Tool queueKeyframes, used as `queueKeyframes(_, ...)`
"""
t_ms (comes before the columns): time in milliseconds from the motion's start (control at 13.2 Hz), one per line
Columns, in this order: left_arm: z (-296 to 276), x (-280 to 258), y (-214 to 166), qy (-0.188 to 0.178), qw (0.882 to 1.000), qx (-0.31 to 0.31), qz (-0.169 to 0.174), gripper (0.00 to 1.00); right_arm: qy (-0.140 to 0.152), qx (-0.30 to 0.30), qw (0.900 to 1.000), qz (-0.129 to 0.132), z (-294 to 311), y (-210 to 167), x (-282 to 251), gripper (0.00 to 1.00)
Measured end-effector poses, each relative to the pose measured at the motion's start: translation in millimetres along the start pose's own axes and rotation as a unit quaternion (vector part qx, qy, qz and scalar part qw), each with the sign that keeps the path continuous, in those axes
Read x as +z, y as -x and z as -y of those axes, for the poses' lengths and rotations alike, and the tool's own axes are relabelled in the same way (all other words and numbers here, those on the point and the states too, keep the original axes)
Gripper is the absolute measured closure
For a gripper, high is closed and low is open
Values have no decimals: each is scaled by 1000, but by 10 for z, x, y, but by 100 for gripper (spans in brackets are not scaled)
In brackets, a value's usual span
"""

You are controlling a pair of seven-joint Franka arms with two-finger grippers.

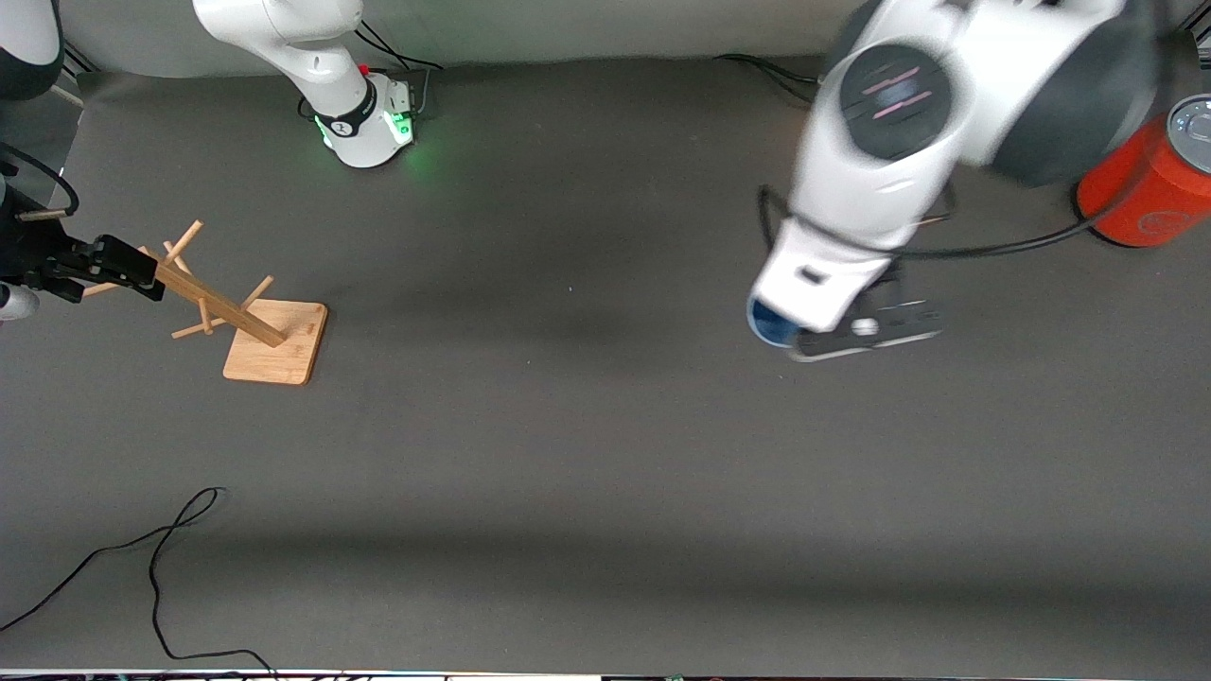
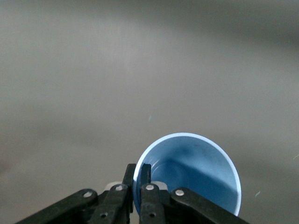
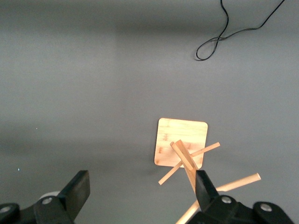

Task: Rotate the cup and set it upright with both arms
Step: 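Lower the blue cup upright onto the table with the left gripper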

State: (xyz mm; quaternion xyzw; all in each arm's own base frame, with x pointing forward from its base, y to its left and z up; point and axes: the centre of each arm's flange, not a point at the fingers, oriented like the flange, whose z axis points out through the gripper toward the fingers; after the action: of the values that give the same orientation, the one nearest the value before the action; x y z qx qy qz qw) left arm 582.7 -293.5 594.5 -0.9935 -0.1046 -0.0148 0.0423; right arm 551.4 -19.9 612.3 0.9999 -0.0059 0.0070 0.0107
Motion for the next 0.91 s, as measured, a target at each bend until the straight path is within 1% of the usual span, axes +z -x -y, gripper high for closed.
queueKeyframes(76,19,97,34,19,999,-19,-22,93,-1,0,1000,4,3,20,-13,0)
queueKeyframes(152,-55,296,120,34,998,-41,-37,93,-1,2,1000,7,2,32,-16,0)
queueKeyframes(227,-181,599,252,46,996,-66,-45,93,-1,8,1000,11,3,41,-9,0)
queueKeyframes(379,-379,1073,462,55,993,-93,-44,93,-1,17,1000,17,4,55,2,0)
queueKeyframes(530,-502,1467,597,56,992,-102,-39,93,-1,20,1000,19,5,57,10,0)
queueKeyframes(606,-588,1702,661,51,992,-106,-44,93,-1,20,1000,21,5,56,18,0)
queueKeyframes(758,-842,2245,813,28,991,-118,-64,93,-1,20,1000,23,6,56,32,0)
queueKeyframes(909,-1099,2737,961,26,988,-132,-71,93,-1,20,999,25,6,57,38,0)
